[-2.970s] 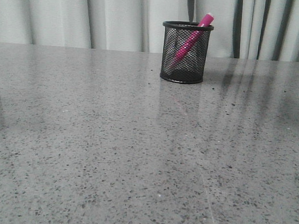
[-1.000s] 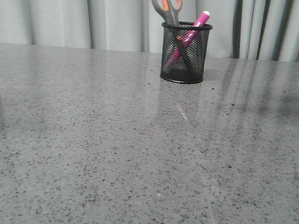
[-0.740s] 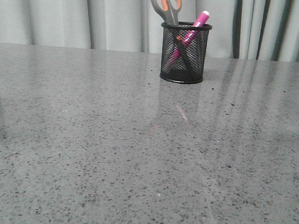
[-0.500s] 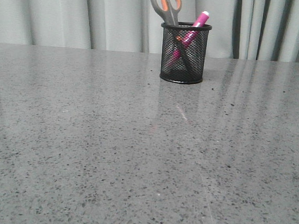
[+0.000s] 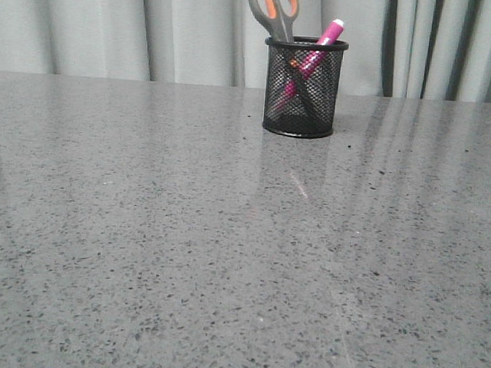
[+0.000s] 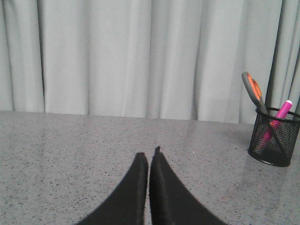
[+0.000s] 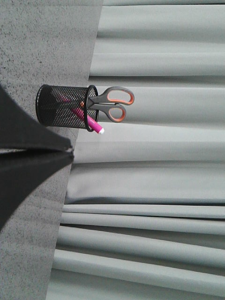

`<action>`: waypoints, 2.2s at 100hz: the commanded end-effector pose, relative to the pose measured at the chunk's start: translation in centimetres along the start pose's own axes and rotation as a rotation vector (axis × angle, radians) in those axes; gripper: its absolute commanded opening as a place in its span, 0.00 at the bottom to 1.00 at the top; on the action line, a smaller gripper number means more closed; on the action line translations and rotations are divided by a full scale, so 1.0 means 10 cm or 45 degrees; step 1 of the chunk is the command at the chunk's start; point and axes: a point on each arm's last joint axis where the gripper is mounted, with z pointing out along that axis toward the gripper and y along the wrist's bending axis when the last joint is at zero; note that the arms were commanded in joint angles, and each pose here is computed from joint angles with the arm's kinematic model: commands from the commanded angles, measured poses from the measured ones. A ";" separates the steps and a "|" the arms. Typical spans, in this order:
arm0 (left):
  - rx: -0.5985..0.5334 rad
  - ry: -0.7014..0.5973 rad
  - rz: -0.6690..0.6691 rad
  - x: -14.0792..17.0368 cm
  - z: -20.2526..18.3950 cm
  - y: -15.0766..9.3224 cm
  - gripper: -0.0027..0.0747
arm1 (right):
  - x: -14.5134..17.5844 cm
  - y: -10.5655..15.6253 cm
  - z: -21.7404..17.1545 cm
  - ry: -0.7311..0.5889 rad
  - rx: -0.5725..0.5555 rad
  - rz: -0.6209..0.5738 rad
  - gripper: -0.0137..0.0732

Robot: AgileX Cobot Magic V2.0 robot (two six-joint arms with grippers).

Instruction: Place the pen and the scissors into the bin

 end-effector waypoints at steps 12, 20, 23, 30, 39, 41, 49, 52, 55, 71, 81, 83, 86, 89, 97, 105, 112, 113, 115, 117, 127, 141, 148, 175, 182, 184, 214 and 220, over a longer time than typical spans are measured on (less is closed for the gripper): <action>0.009 -0.049 -0.204 -0.09 0.00 -0.01 0.01 | -0.15 -0.04 0.01 -0.111 0.043 -0.016 0.07; 0.009 -0.049 -0.204 -0.09 0.00 -0.01 0.01 | -0.15 -0.04 0.01 -0.111 0.043 -0.016 0.07; 0.009 -0.049 -0.204 -0.09 0.00 -0.01 0.01 | -0.15 -0.04 0.01 -0.111 0.043 -0.016 0.07; 0.009 -0.049 -0.204 -0.09 0.00 -0.01 0.01 | -0.15 -0.04 0.01 -0.111 0.043 -0.016 0.07; 0.009 -0.049 -0.204 -0.09 0.00 -0.01 0.01 | -0.15 -0.04 0.01 -0.111 0.043 -0.016 0.07; 0.009 -0.049 -0.204 -0.09 0.00 -0.01 0.01 | -0.15 -0.04 0.01 -0.111 0.043 -0.016 0.07; 0.009 -0.049 -0.204 -0.09 0.00 -0.01 0.01 | -0.15 -0.04 0.01 -0.111 0.043 -0.016 0.07; 0.009 -0.049 -0.204 -0.09 0.00 -0.01 0.01 | -0.15 -0.04 0.01 -0.111 0.043 -0.016 0.07; 0.009 -0.049 -0.204 -0.09 0.00 -0.01 0.01 | -0.15 -0.04 0.01 -0.111 0.043 -0.016 0.07; 0.009 -0.049 -0.204 -0.09 0.00 -0.01 0.01 | -0.15 -0.04 0.01 -0.111 0.043 -0.016 0.07; 0.007 -0.049 -0.204 -0.09 0.00 0.00 0.01 | -0.15 -0.04 0.01 -0.111 0.043 -0.016 0.07; 0.007 -0.049 -0.204 -0.09 0.00 0.00 0.01 | -0.15 -0.04 0.01 -0.111 0.043 -0.016 0.07; 0.005 -0.050 -0.202 -0.09 0.00 0.00 0.01 | -0.15 -0.04 0.01 -0.111 0.043 -0.016 0.07; -0.004 -0.051 -0.178 -0.09 0.00 0.00 0.01 | -0.15 -0.04 0.01 -0.111 0.043 -0.016 0.07; -0.027 -0.042 -0.074 -0.09 0.00 0.02 0.01 | -0.15 -0.04 0.01 -0.111 0.043 -0.016 0.07; -0.079 -0.043 -0.066 -0.08 0.00 0.05 0.01 | -0.15 -0.04 0.01 -0.111 0.043 -0.016 0.07; -0.118 -0.060 -0.010 -0.08 0.00 0.08 0.01 | -0.15 -0.04 0.01 -0.111 0.043 -0.016 0.07; -0.123 -0.060 0.041 -0.08 0.00 0.09 0.01 | -0.15 -0.04 0.01 -0.111 0.043 -0.016 0.07; -0.127 -0.058 0.058 -0.07 0.00 0.09 0.01 | -0.15 -0.04 0.01 -0.111 0.043 -0.016 0.07; -0.130 -0.057 0.075 -0.07 0.00 0.09 0.01 | -0.15 -0.04 0.01 -0.111 0.043 -0.016 0.07; -0.136 -0.018 0.119 0.02 0.01 0.10 0.01 | -0.15 -0.04 0.01 -0.111 0.043 -0.016 0.07; -0.139 0.064 0.115 0.26 0.02 0.12 0.01 | -0.15 -0.04 0.01 -0.111 0.043 -0.016 0.07; -0.139 0.068 0.115 0.33 0.01 0.13 0.01 | -0.15 -0.04 0.01 -0.111 0.043 -0.016 0.07; -0.140 0.019 0.058 0.46 -0.05 0.13 0.01 | -0.15 -0.04 0.01 -0.111 0.043 -0.016 0.07; -0.140 0.016 0.059 0.46 -0.05 0.13 0.01 | -0.15 -0.04 0.01 -0.111 0.043 -0.016 0.07; -0.140 0.016 0.059 0.46 -0.05 0.13 0.01 | -0.15 -0.04 0.01 -0.111 0.043 -0.016 0.07; -0.140 0.016 0.059 0.46 -0.05 0.13 0.01 | -0.15 -0.04 0.01 -0.111 0.043 -0.016 0.07; -0.140 0.016 0.059 0.46 -0.05 0.13 0.01 | -0.15 -0.04 0.01 -0.111 0.043 -0.016 0.07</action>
